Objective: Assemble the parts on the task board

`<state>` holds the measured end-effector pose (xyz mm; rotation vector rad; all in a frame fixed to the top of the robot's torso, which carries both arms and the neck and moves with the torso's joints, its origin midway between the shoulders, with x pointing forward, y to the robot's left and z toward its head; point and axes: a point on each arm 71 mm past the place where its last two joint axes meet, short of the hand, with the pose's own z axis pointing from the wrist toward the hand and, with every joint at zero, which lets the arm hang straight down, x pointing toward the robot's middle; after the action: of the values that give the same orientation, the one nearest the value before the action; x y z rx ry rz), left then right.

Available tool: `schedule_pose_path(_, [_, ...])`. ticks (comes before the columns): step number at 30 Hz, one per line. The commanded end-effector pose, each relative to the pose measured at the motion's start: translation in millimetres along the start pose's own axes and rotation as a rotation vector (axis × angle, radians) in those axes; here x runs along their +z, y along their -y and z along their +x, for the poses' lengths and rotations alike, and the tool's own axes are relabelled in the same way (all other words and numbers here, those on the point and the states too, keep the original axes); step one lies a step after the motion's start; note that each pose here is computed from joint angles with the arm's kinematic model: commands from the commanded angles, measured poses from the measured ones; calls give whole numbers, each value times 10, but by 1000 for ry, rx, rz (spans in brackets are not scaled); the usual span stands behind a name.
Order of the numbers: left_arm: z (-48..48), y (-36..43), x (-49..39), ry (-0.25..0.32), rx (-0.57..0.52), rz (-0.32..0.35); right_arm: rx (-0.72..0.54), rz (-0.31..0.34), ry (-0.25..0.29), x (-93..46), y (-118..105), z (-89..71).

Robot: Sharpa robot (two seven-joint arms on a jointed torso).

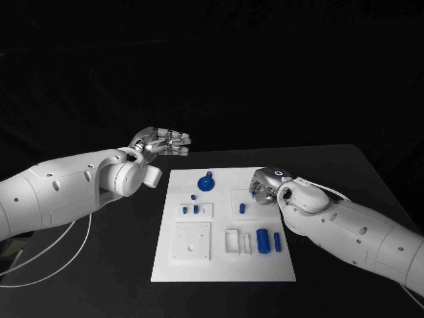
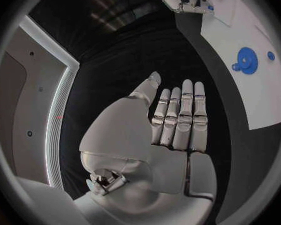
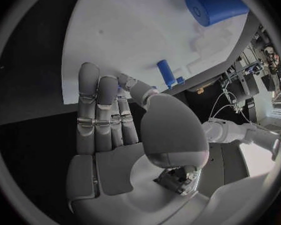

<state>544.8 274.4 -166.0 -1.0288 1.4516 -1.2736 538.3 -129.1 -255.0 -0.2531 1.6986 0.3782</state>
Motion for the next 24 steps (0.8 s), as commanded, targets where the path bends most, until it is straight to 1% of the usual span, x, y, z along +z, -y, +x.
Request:
schedule_pose_path(1, [22, 16, 9, -12, -12, 6, -29, 0, -19, -4, -23, 56])
schedule_pose_path(9, [23, 15, 13, -13, -12, 5, -51, 22, -13, -4, -14, 86])
schedule_pose_path(18, [9, 12, 18, -9, -10, 4, -67, 52, 20, -18, 48, 72])
schedule_pose_path(24, [-13, 9, 21, -2, -9, 4, -57, 45, 58, -43, 71, 51])
